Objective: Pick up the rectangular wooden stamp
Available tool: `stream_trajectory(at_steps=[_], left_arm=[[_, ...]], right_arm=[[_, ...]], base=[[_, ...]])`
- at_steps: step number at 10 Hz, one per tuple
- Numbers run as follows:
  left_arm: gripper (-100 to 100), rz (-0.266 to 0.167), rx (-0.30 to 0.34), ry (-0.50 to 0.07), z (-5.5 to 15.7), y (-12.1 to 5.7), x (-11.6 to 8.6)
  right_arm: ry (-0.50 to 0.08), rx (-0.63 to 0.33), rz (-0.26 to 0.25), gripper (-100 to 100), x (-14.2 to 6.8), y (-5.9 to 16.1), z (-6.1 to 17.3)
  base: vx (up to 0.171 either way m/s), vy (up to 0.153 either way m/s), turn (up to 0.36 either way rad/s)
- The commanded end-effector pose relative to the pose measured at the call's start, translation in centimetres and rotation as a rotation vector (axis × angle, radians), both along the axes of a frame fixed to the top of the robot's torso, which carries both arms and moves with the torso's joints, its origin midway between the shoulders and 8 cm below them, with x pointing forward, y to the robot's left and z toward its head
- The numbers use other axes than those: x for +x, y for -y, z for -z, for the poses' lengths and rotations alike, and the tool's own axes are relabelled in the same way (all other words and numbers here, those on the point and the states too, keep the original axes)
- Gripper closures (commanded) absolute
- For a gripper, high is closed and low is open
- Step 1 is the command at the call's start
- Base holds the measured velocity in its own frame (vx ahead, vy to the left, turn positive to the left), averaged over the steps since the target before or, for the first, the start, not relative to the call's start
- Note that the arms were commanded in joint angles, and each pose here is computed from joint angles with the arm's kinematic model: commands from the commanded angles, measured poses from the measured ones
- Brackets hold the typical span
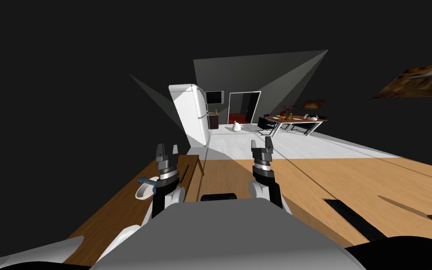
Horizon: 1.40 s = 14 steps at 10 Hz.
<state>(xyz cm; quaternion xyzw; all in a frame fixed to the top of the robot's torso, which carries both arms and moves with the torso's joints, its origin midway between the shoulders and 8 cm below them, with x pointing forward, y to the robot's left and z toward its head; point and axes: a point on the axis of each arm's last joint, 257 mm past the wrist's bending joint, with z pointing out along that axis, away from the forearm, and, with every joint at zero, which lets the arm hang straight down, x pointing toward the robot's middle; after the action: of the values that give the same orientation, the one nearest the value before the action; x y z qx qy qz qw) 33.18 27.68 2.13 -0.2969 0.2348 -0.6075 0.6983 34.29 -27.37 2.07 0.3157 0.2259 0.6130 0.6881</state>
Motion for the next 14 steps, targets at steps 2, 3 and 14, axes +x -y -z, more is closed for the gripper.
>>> stream_trajectory(at_steps=[2, 3, 14], left_arm=[[-100, 0.023, 0.049, -0.055, 1.2, -0.1, 0.7], [-100, 0.028, 0.064, -0.089, 1.9, -0.4, 1.1], [-100, -0.009, 0.051, -0.461, 11.5, -7.0, 4.2]], right_arm=[[0.000, 0.000, 0.000, 0, 0.0, 0.0, 0.0], [0.000, 0.000, 0.000, 0, 0.0, 0.0, 0.0], [0.000, 0.000, 0.000, 0, 0.0, 0.0, 0.0]], base=[[-0.005, -0.016, 0.017], [-0.014, -0.027, 0.025], [0.005, -0.031, 0.032]])
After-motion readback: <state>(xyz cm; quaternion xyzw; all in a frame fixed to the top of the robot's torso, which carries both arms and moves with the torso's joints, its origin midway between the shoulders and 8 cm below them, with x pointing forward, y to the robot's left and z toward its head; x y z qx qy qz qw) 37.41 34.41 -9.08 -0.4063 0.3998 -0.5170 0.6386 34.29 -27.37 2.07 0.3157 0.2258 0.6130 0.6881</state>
